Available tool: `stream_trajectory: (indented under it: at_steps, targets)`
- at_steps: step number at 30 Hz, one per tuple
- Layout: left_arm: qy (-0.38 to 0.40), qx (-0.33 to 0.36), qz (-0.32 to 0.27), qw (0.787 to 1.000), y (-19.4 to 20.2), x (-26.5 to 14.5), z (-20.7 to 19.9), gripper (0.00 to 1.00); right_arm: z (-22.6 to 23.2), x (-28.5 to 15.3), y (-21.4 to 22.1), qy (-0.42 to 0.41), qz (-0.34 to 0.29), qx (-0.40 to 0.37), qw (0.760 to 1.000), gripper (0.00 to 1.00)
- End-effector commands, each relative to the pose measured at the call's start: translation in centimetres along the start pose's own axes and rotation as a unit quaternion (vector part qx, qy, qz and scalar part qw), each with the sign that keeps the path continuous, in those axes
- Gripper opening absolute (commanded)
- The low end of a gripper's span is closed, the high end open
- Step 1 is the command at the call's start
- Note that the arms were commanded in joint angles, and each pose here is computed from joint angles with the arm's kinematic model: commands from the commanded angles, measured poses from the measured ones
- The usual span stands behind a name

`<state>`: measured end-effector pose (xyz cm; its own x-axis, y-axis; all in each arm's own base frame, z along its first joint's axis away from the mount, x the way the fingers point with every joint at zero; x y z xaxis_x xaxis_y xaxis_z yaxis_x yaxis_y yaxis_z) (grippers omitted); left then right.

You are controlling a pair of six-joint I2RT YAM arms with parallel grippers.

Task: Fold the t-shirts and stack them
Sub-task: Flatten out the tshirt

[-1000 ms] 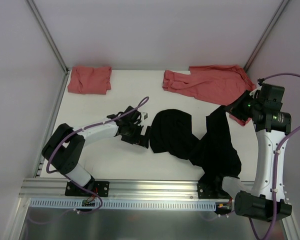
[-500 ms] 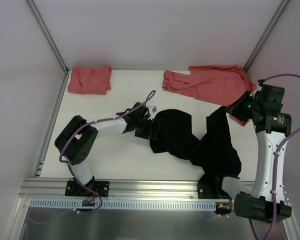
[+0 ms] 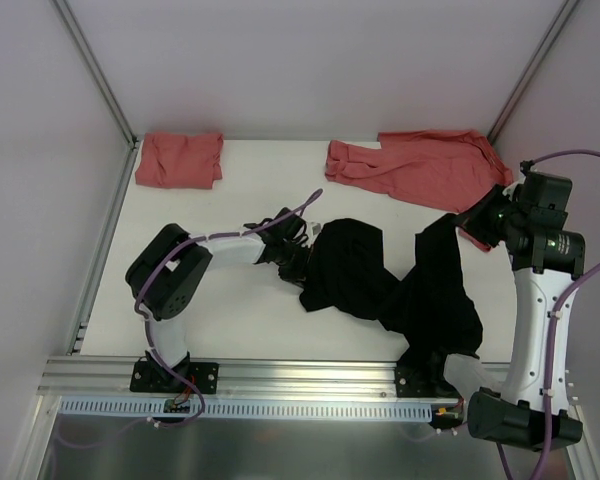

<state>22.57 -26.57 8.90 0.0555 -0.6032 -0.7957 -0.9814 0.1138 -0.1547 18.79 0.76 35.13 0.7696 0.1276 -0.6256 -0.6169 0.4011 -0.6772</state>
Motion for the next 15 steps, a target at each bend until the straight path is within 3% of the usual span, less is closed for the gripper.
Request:
stream_trajectory:
  at_steps: [1,4,7,11,15]
  targets:
    - [-0.028,0.034,-0.012,0.999,0.3,-2.8,-0.8,0.00,0.3,-0.9,-0.3,0.001,-0.024,-0.004,1.000,0.01]
    - [-0.063,0.044,-0.071,0.995,0.3,-6.2,-1.2,0.00,0.5,-1.0,-0.7,-0.001,-0.029,-0.004,1.000,0.01]
    - [-0.072,0.047,-0.183,0.979,-1.0,-11.8,-2.7,0.00,1.2,-1.4,-2.3,-0.009,-0.045,-0.008,0.999,0.00]
    - [-0.069,0.035,-0.356,0.931,-3.4,-21.6,-4.5,0.00,2.8,-2.4,-5.7,-0.039,-0.084,-0.013,0.996,0.01]
    - [-0.062,0.031,-0.482,0.873,-5.2,-30.6,-5.4,0.00,5.0,-4.3,-10.5,-0.066,-0.137,-0.029,0.988,0.01]
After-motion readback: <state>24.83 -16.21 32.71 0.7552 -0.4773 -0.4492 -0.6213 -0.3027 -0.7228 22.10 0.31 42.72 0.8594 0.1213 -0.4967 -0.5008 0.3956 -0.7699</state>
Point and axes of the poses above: each gripper's point midway between its finger pads, its own x axis out along the fingers, its own z axis along the line the jaws close on, y = z × x, the point moved 9 cm from there along -x, back along the fingers, and after that the axes turned 11 degrees about -x, right-handed, at the moved point
